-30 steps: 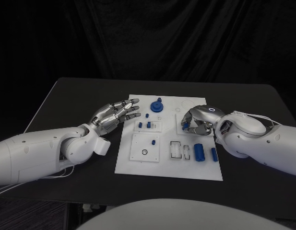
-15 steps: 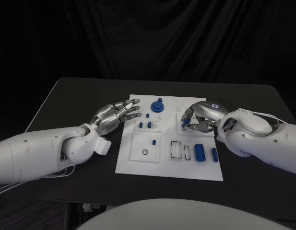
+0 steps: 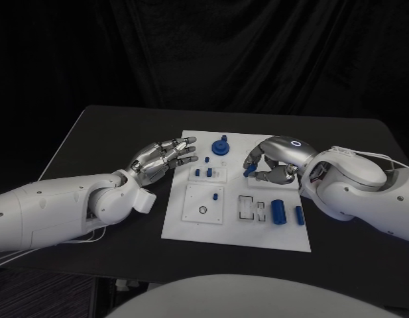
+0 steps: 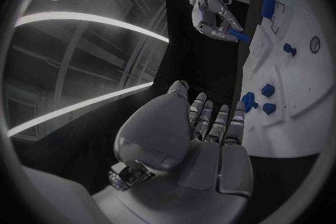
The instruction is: Assemble the parts on the task board
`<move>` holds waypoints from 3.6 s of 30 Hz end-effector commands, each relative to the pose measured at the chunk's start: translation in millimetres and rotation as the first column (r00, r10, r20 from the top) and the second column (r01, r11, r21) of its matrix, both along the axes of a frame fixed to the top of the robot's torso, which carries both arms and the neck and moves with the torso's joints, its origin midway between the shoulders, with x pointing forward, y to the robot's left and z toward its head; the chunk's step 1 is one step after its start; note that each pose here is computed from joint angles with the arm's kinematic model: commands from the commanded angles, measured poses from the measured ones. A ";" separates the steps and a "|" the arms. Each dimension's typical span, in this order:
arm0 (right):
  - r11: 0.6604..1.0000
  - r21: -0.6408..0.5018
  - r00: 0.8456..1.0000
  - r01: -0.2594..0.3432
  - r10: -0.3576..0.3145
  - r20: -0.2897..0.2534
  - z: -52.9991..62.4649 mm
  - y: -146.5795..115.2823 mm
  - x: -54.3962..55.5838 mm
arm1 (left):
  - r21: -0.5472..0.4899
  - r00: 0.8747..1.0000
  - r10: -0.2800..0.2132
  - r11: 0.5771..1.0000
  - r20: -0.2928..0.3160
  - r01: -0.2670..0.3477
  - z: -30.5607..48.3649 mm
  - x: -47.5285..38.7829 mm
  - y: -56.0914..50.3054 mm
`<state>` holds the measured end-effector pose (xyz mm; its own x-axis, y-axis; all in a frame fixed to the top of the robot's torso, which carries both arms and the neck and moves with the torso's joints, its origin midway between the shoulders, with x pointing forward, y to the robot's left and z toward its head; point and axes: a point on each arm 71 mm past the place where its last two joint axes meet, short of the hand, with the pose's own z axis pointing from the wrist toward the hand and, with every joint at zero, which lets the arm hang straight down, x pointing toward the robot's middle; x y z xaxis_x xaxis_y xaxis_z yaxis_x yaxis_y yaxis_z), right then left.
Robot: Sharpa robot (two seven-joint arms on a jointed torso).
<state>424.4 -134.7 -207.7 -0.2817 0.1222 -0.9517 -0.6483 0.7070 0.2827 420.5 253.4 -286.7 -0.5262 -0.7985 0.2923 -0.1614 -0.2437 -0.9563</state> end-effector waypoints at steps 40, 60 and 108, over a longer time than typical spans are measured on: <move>0.949 -0.097 0.953 -0.300 0.302 0.006 -52.3 100.8 -38.4 | -0.014 1.000 -0.013 1.000 -0.004 0.013 -0.9 0.5 -5.2; 0.950 -0.130 0.959 -0.284 0.284 -0.022 -60.6 98.0 -36.0 | -0.017 1.000 -0.023 1.000 -0.008 0.023 -1.6 0.7 -7.8; 0.991 0.073 0.993 -0.114 0.113 0.014 4.1 4.4 -35.8 | -0.001 1.000 -0.001 1.000 -0.012 0.001 -2.0 -1.1 0.6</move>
<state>388.9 -126.2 -206.7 -0.2330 0.1012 -0.9672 -0.7721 0.5854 0.2473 419.8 254.3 -289.4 -0.5267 -0.7970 0.2954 -0.1811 -0.2343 -0.9551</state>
